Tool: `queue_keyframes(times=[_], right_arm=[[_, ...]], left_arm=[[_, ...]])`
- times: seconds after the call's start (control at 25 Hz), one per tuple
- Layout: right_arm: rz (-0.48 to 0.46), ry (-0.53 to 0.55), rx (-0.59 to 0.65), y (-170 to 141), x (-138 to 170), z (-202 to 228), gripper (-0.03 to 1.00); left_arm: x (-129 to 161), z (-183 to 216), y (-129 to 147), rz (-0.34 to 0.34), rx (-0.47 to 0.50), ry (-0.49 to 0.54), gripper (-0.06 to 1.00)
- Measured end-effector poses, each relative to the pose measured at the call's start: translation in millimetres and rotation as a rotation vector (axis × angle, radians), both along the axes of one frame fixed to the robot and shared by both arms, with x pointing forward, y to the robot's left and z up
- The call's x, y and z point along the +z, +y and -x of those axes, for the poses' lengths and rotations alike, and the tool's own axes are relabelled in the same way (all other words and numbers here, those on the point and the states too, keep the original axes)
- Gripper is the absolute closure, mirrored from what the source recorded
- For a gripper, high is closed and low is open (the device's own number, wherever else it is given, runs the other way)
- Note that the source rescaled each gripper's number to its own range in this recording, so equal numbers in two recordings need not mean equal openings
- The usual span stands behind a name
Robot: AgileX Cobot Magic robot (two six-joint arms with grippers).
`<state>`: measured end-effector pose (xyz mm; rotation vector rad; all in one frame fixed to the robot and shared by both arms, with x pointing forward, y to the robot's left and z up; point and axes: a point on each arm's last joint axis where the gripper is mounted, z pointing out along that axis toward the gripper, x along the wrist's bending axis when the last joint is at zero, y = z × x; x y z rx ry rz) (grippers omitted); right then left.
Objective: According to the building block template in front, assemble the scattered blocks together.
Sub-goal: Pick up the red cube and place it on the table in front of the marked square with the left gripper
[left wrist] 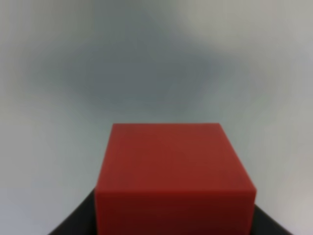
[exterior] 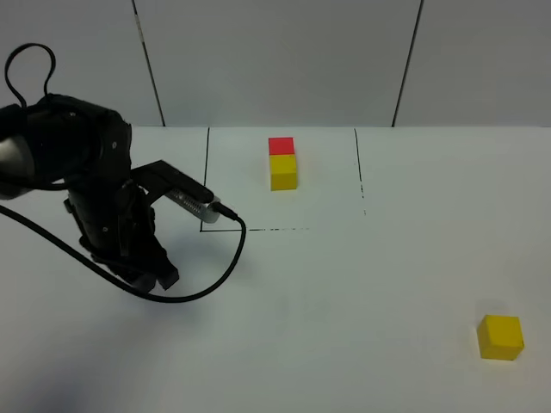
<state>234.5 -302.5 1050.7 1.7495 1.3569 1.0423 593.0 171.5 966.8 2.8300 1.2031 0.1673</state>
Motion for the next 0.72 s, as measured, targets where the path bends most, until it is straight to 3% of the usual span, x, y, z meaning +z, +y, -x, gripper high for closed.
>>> queue_keyframes(times=[0.12, 0.32, 0.4, 0.72], right_arm=[[0.0, 0.0, 0.0, 0, 0, 0, 0.24], [0.0, 0.0, 0.0, 0, 0, 0, 0.24], [0.0, 0.0, 0.0, 0, 0, 0, 0.24], [0.0, 0.0, 0.0, 0, 0, 0, 0.24]], left_arm=[[15, -11, -10, 0.034, -0.097, -0.013, 0.94], [20, -30, -40, 0.012, -0.226, 0.04, 0.94], [21, -40, -61, 0.018, -0.288, 0.001, 0.94], [-7, -50, -143, -0.098, -0.564, -0.093, 0.94]])
